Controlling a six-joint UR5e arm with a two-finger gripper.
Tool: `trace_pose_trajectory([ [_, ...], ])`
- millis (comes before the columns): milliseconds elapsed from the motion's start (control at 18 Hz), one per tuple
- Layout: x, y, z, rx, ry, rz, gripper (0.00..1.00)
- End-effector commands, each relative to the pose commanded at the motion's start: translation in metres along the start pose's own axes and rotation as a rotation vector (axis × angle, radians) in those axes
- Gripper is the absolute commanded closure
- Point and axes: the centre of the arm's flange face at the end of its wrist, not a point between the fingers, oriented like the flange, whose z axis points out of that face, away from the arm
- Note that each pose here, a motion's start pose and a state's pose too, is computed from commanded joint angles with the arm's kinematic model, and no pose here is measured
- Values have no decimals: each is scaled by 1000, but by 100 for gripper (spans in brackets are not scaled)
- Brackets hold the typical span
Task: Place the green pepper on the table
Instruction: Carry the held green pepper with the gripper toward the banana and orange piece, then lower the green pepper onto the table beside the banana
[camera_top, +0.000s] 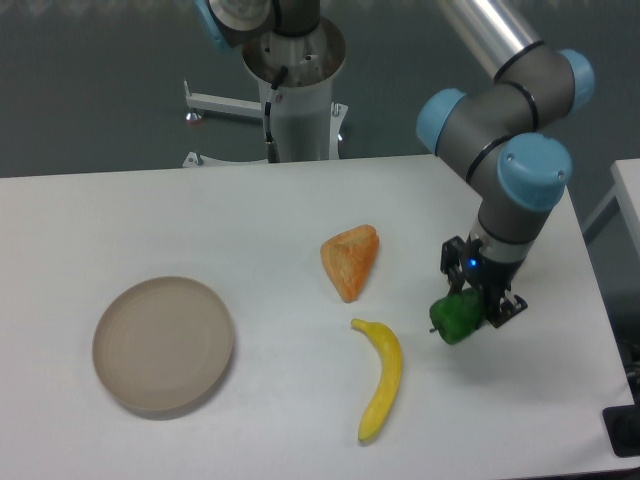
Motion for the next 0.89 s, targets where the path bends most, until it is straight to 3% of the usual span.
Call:
trace_pose_trajectory([
  [167, 9, 10, 4, 45, -4, -17, 44],
  [889, 35, 2, 38, 48, -17, -37, 45],
])
